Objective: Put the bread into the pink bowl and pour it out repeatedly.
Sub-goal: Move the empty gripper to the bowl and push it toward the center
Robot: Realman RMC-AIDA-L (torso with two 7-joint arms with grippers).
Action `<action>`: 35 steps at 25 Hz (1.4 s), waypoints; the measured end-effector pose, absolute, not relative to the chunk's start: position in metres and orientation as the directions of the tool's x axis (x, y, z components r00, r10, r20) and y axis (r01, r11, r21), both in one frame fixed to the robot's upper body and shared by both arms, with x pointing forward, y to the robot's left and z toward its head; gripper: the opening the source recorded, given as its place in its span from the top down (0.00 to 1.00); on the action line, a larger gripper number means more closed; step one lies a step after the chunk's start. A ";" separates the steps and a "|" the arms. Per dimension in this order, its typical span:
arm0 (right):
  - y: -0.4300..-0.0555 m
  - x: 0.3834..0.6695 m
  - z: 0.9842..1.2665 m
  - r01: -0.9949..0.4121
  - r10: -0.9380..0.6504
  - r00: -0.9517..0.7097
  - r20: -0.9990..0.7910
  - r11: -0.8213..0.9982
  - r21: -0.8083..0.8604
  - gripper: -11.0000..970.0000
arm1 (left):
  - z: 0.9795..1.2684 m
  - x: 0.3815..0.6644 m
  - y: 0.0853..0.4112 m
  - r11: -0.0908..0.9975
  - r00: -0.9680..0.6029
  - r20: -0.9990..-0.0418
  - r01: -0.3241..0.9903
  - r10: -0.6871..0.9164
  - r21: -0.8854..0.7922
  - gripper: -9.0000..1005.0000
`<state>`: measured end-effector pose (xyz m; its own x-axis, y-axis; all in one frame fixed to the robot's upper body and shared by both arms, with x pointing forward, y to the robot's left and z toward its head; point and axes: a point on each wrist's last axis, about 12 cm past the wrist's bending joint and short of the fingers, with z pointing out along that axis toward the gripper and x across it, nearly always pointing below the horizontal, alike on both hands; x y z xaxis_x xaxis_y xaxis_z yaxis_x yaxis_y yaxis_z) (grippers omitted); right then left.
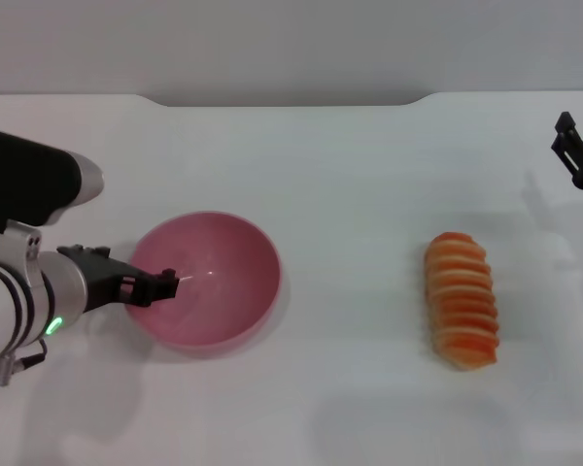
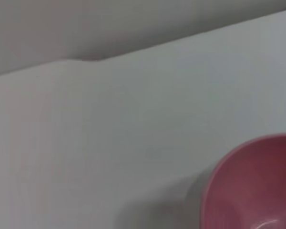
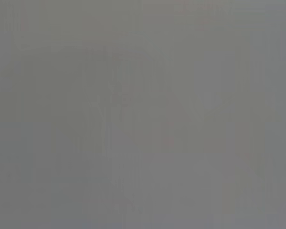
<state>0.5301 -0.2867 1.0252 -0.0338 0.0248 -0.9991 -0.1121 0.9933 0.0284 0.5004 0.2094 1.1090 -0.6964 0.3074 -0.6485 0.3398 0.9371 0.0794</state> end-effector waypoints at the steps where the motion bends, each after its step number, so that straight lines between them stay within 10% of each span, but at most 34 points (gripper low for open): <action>1: -0.286 0.530 1.025 -0.113 0.025 -0.033 -0.999 0.993 0.029 0.16 | 1.107 0.501 0.210 0.938 -0.701 -0.644 0.339 0.307 0.079 0.15; 11: -0.283 0.528 1.026 -0.119 0.031 -0.030 -0.999 0.992 0.034 0.16 | 1.099 0.509 0.197 0.920 -0.692 -0.640 0.386 0.333 0.062 0.15; 26: -0.280 0.529 1.028 -0.127 0.037 -0.019 -0.999 0.991 0.039 0.16 | 1.105 0.519 0.198 0.924 -0.661 -0.675 0.375 0.327 0.080 0.75; 35: -0.279 0.532 1.033 -0.130 0.046 0.000 -0.999 0.991 0.045 0.16 | 1.105 0.523 0.195 0.914 -0.657 -0.665 0.395 0.356 0.099 0.91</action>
